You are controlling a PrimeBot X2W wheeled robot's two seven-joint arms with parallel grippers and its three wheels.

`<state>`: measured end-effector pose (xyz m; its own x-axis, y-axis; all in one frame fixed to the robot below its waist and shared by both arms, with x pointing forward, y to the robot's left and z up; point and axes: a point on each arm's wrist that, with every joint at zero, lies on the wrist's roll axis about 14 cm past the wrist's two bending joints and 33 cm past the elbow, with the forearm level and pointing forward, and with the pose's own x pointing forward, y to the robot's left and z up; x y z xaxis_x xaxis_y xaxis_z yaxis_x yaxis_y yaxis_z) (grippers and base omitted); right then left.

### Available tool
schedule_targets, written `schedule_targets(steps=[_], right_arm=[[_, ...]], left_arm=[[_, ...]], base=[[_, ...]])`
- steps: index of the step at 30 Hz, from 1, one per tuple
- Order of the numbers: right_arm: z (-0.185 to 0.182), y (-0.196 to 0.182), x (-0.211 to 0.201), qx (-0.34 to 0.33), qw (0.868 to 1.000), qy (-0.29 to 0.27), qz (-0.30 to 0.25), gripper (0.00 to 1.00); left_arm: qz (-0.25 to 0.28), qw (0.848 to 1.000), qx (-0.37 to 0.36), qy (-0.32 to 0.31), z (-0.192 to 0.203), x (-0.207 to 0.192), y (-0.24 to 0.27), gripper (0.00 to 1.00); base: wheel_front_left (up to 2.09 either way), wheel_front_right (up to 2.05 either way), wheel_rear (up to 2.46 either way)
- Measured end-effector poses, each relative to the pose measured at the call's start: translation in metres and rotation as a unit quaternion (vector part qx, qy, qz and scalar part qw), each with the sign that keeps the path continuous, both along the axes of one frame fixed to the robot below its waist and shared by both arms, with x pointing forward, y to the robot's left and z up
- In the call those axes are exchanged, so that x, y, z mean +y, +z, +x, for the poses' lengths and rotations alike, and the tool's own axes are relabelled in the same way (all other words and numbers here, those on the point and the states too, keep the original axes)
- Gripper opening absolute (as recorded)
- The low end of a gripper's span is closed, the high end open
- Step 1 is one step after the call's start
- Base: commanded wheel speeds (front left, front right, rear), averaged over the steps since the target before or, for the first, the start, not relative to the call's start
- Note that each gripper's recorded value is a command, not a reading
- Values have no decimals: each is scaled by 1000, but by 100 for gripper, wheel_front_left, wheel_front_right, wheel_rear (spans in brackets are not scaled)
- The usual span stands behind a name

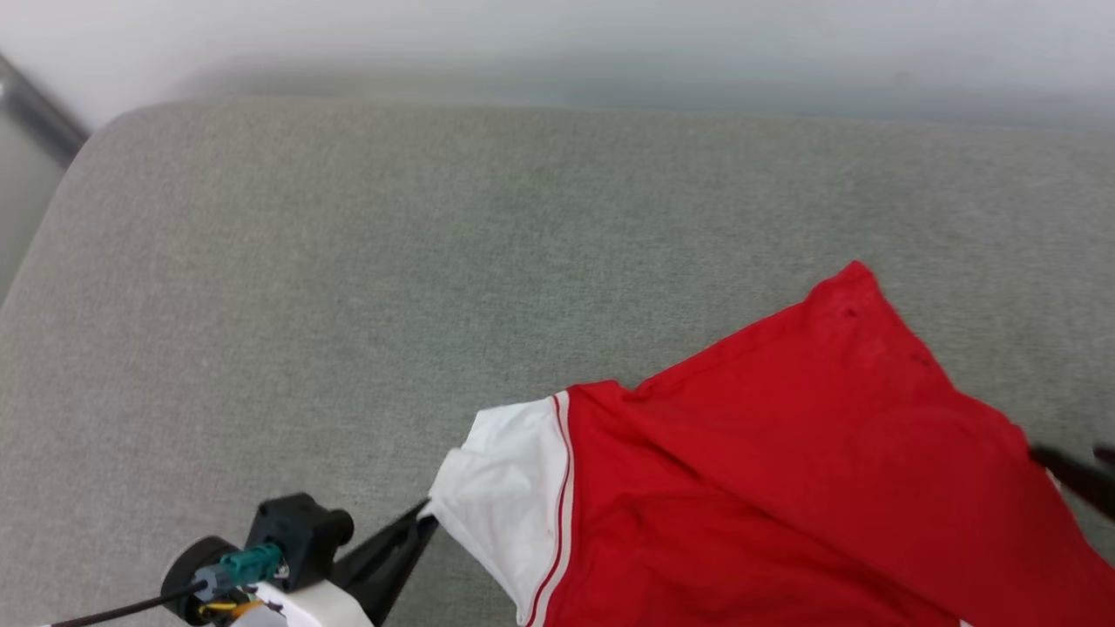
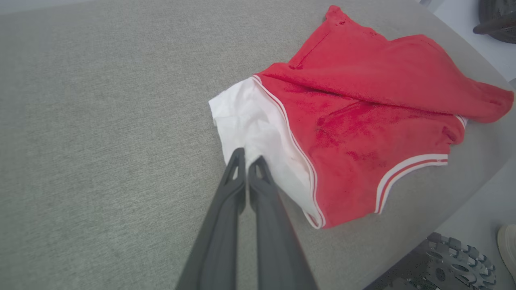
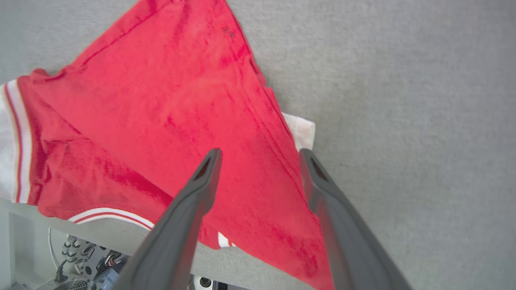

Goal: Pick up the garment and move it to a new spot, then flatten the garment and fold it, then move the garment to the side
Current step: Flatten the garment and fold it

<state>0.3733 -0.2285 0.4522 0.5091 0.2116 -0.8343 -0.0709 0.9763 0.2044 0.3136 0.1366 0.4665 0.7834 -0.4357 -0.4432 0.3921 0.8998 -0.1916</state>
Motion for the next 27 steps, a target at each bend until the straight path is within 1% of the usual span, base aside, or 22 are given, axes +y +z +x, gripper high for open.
schedule_targets(steps=[4, 6, 8, 12, 17, 22, 27], right_arm=[[41, 21, 32, -33, 998, 59, -3, 100], [60, 24, 46, -39, 996, 83, -11, 100], [76, 19, 60, -29, 994, 103, -21, 100], [103, -5, 79, 9, 991, 126, -43, 100], [126, -40, 97, 57, 985, 150, -65, 100], [131, -79, 101, 111, 975, 168, -91, 100], [135, -96, 109, 128, 970, 183, -95, 100]], left_arm=[[5, 1000, -7, 3, 9, 5, 3, 0], [3, 1000, -9, -1, 13, 3, 3, 0], [1, 1000, -9, -2, 17, 1, 3, 0], [-4, 1000, -13, -5, 24, -4, 3, 0], [-8, 1000, -10, 2, 28, -6, 0, 0], [-5, 1000, 0, 20, 29, 0, -7, 0], [-9, 999, 9, 38, 27, 3, -14, 0]], base=[[0, 0, 0], [0, 0, 0], [0, 0, 0], [0, 0, 0], [0, 0, 0], [0, 0, 0], [0, 0, 0]])
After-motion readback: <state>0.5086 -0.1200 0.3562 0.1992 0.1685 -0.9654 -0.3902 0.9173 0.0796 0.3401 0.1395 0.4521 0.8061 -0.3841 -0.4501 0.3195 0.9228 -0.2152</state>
